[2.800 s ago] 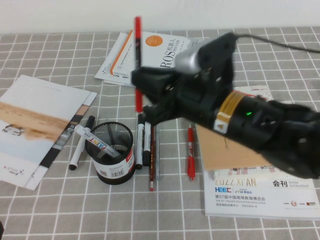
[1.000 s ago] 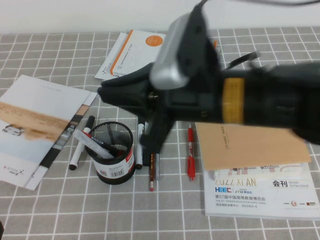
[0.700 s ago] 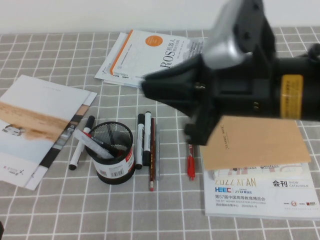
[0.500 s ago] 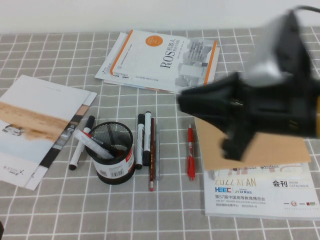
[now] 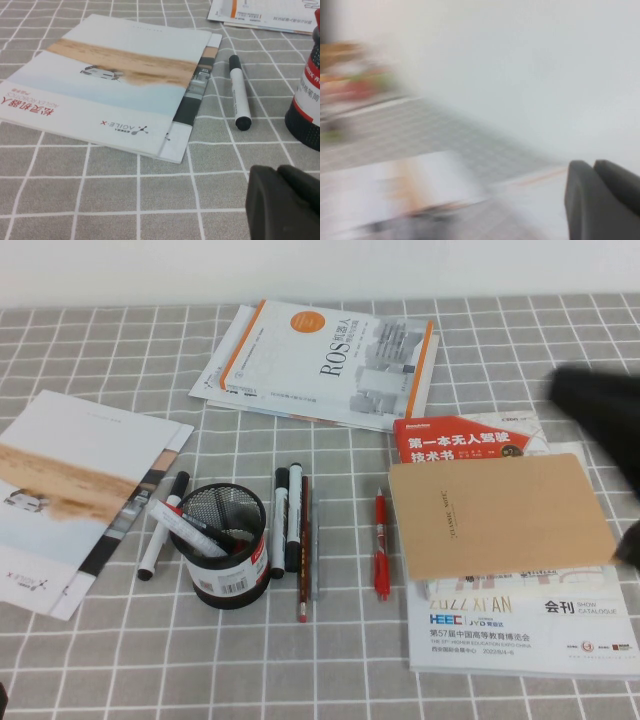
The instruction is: Put the pen into the pen holder
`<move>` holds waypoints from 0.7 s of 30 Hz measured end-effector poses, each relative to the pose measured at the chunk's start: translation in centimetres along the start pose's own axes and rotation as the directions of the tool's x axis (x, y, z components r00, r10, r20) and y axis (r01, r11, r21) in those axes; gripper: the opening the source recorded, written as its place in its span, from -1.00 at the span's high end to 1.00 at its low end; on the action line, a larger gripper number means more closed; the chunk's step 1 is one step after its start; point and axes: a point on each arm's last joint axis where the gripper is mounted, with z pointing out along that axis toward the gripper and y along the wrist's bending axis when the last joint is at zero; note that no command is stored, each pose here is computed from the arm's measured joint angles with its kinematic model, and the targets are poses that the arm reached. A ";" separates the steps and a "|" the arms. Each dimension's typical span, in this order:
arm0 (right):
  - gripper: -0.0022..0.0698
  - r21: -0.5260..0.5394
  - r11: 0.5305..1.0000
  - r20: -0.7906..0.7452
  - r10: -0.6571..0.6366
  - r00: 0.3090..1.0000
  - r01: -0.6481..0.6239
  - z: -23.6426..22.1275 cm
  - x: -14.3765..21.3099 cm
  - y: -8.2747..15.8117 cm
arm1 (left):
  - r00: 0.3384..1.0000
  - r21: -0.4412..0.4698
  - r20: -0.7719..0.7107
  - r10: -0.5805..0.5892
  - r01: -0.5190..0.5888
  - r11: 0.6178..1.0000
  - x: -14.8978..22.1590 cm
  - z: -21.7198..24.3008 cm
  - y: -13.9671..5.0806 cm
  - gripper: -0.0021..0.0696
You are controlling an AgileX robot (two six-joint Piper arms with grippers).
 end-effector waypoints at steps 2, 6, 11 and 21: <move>0.97 0.136 0.989 0.001 -0.054 0.999 0.053 -0.9 0.4 -1.0 | 1.000 0.000 0.000 0.000 0.000 1.000 0.0 0.0 0.0 0.95; 0.97 0.298 0.952 -0.201 -0.007 0.980 0.068 -3.5 2.7 -1.9 | 1.000 0.000 0.000 0.000 0.000 1.000 0.0 0.0 0.0 0.95; 0.97 0.324 0.945 -0.336 0.068 0.939 0.048 -6.8 6.0 -1.3 | 1.000 0.000 0.000 0.000 0.000 1.000 0.0 0.0 0.0 0.95; 0.97 0.580 0.814 -0.186 0.124 0.975 0.007 -11.9 12.0 -1.5 | 1.000 0.000 0.000 0.000 0.000 1.000 0.0 0.0 0.0 0.95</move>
